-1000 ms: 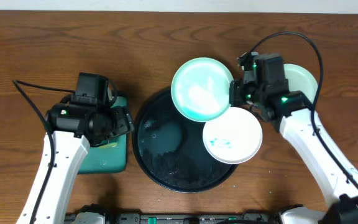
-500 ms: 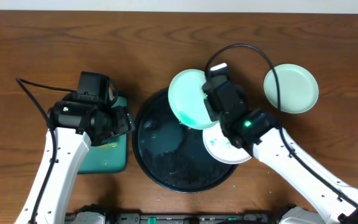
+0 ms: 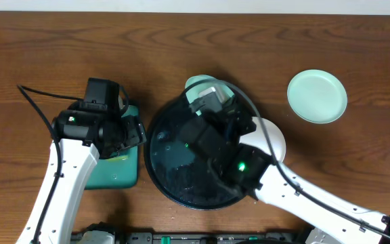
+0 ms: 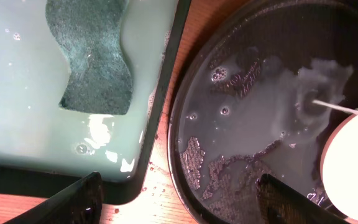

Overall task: Clean dirty plates on tray and stack at the side
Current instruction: 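Lift the scrubbed plate off the black tray with the right gripper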

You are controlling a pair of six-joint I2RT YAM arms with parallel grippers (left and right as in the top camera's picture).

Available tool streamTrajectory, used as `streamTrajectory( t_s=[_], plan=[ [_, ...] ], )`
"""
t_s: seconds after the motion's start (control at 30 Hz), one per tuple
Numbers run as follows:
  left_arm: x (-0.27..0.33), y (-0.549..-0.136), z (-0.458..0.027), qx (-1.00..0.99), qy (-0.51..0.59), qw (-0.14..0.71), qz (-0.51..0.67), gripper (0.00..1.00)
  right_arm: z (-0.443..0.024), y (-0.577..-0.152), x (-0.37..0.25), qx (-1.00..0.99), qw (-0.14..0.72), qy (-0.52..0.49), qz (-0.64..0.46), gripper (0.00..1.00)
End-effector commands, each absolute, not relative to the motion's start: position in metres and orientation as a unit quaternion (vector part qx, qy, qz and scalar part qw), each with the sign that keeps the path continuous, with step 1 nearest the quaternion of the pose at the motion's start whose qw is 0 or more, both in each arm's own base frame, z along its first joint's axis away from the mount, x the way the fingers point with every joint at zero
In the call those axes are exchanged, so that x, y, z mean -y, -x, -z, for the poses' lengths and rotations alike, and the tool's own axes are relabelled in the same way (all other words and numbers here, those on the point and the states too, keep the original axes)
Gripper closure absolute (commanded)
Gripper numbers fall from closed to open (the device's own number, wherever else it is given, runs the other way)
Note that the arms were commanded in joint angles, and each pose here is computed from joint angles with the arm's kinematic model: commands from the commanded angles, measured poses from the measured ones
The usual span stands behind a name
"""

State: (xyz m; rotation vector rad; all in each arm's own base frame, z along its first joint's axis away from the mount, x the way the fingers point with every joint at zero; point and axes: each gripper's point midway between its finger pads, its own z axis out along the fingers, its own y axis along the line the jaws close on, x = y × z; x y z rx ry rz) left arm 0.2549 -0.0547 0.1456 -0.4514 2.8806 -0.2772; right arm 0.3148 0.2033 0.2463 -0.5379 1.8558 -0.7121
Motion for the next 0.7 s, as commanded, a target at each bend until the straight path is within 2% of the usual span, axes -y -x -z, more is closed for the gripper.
streamTrajectory(
  t_s=[0.0, 0.27, 0.67],
  plan=[
    [0.055, -0.252, -0.142, -0.979, 0.152, 0.100, 0.091, 0.21, -0.280, -0.302, -0.191, -0.722, 0.524, 0.218, 0.396, 0.99],
    [0.055, -0.252, -0.142, -0.979, 0.152, 0.100, 0.091, 0.21, -0.308, -0.279, -0.207, -0.672, 0.520, 0.252, 0.464, 0.99],
    [0.055, -0.252, -0.142, -0.979, 0.152, 0.100, 0.091, 0.21, -0.319, -0.269, -0.211, -0.653, 0.507, 0.266, 0.496, 0.99]
  ],
)
